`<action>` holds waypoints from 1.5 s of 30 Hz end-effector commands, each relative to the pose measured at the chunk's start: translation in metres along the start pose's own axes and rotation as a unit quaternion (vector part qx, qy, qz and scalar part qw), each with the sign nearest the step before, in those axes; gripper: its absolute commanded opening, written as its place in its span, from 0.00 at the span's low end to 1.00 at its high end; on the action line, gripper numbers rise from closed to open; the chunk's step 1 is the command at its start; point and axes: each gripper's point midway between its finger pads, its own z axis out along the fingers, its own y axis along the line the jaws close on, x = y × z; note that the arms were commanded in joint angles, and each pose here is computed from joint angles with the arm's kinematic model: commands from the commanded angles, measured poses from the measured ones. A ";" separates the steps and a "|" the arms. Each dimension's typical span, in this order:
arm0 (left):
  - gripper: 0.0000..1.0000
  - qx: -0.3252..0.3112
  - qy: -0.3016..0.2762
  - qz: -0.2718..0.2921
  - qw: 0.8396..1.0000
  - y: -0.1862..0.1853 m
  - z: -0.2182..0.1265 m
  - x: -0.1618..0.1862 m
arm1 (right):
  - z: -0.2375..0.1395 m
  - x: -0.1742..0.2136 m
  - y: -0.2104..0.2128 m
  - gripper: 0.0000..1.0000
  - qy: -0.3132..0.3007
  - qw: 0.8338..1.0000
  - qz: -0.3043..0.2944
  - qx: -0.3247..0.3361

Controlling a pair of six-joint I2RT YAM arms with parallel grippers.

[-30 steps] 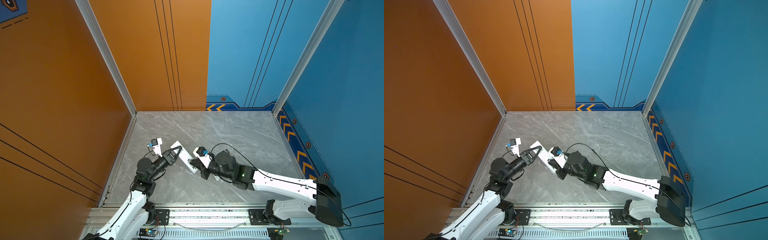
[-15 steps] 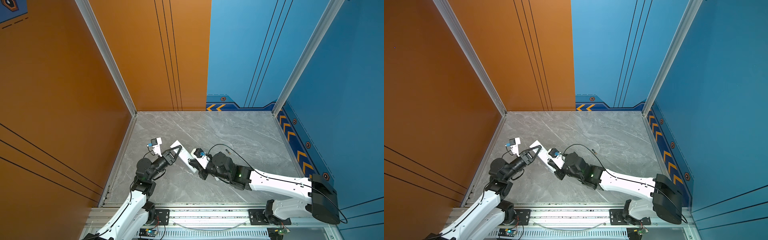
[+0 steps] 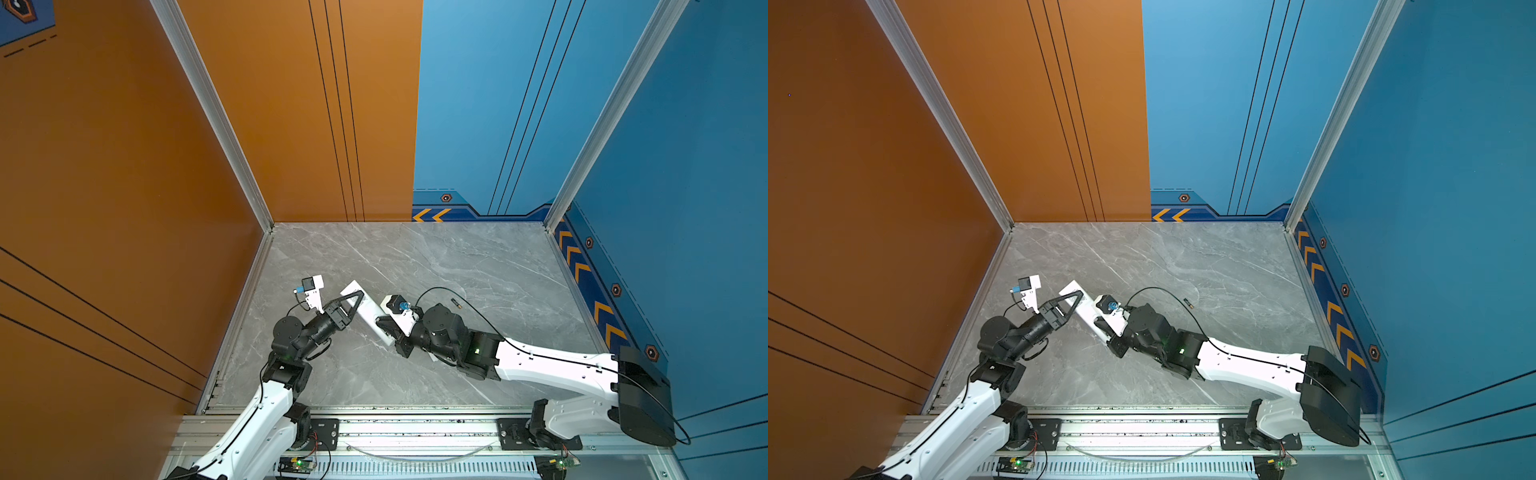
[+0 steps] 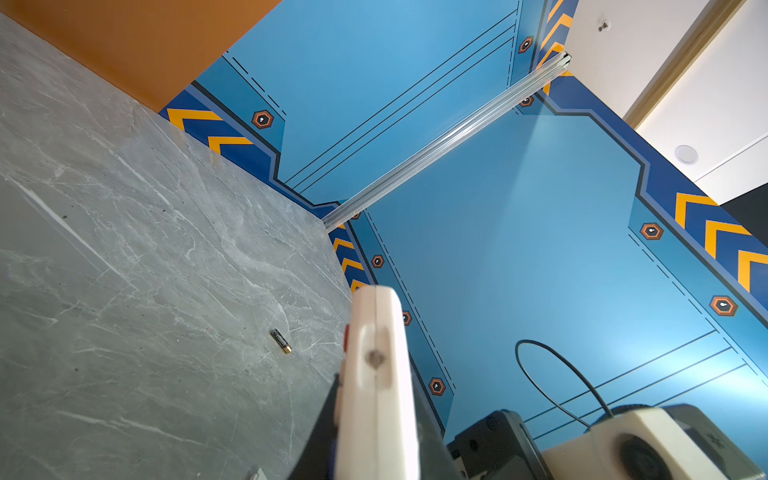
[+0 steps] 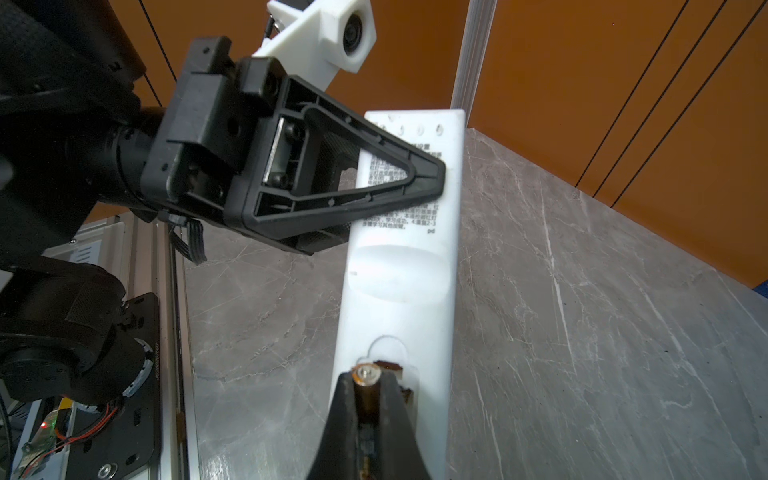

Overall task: Load the batteries into the remote control
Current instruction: 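Lower the battery end into the compartment beside the spring contact with the right gripper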

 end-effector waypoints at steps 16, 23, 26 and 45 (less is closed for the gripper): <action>0.00 0.034 -0.003 0.015 0.999 -0.019 0.000 -0.003 | 0.004 0.004 -0.001 0.00 -0.003 1.000 0.004 0.007; 0.00 0.036 -0.003 0.017 0.999 -0.020 -0.001 -0.003 | 0.002 0.009 -0.001 0.00 0.001 1.000 0.007 0.007; 0.00 0.037 -0.003 0.017 0.999 -0.021 0.000 -0.003 | 0.001 0.010 0.000 0.00 0.002 1.000 0.009 0.006; 0.00 0.037 -0.003 0.019 0.999 -0.021 0.000 -0.004 | 0.001 0.013 0.001 0.11 0.004 1.000 0.014 0.006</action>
